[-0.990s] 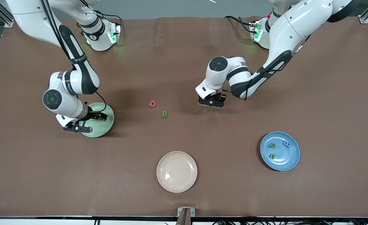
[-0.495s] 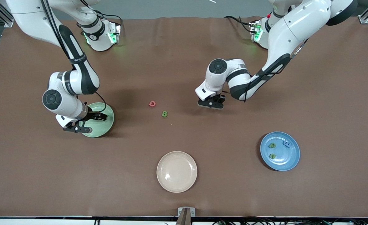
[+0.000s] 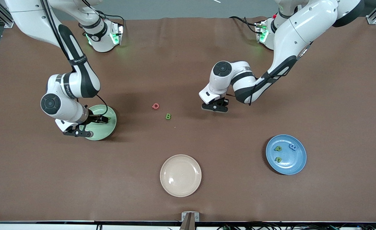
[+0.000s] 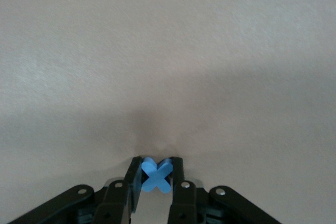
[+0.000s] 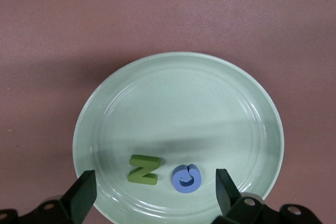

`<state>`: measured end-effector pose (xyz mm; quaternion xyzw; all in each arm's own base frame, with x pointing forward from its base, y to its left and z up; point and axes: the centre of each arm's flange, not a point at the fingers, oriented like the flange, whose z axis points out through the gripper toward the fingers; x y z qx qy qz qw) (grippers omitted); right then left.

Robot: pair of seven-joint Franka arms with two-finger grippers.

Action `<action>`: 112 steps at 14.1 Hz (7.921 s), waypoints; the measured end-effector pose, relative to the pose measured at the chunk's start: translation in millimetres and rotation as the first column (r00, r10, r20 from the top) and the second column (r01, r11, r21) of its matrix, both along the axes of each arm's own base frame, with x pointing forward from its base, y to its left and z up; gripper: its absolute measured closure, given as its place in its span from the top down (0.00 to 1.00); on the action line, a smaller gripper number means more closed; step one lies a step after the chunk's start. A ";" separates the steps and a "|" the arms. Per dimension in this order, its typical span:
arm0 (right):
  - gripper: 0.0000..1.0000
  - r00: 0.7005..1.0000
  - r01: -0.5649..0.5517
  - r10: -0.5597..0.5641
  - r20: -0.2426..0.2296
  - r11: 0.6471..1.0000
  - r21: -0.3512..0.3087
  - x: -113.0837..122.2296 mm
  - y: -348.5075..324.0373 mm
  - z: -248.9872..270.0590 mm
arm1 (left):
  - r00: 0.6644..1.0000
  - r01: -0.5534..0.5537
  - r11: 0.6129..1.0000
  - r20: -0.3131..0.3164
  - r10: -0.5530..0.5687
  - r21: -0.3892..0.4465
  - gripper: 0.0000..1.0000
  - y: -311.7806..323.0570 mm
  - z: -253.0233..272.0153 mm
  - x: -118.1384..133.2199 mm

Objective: Sort upper and lower case letters into plates
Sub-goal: 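Carry the x toward the blue plate with the left gripper, then grasp the pink Q with the right gripper while the left gripper drops the x, then drop the Q in the green plate while the left gripper returns to rest, then grasp the green B with the right gripper, then carry the B to the green plate with the right gripper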

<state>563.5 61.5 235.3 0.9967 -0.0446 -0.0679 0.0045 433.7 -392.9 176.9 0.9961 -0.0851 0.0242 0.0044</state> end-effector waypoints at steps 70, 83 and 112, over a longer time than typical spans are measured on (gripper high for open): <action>0.41 0.973 0.217 -0.216 0.085 0.976 -0.003 -4.6 -58.8 -46.6 | 0.992 -0.122 0.991 0.044 0.119 0.059 1.00 403.7 468.4 153.7; 1.00 0.929 0.359 -0.359 0.094 0.933 0.017 -18.4 179.4 1.4 | 0.991 -0.134 0.991 -0.017 0.135 0.010 1.00 384.1 478.7 92.5; 0.37 0.965 0.190 -0.198 0.172 0.980 0.062 -86.0 344.5 -61.2 | 0.985 -0.167 0.986 -0.034 0.168 0.020 1.00 373.6 479.0 85.0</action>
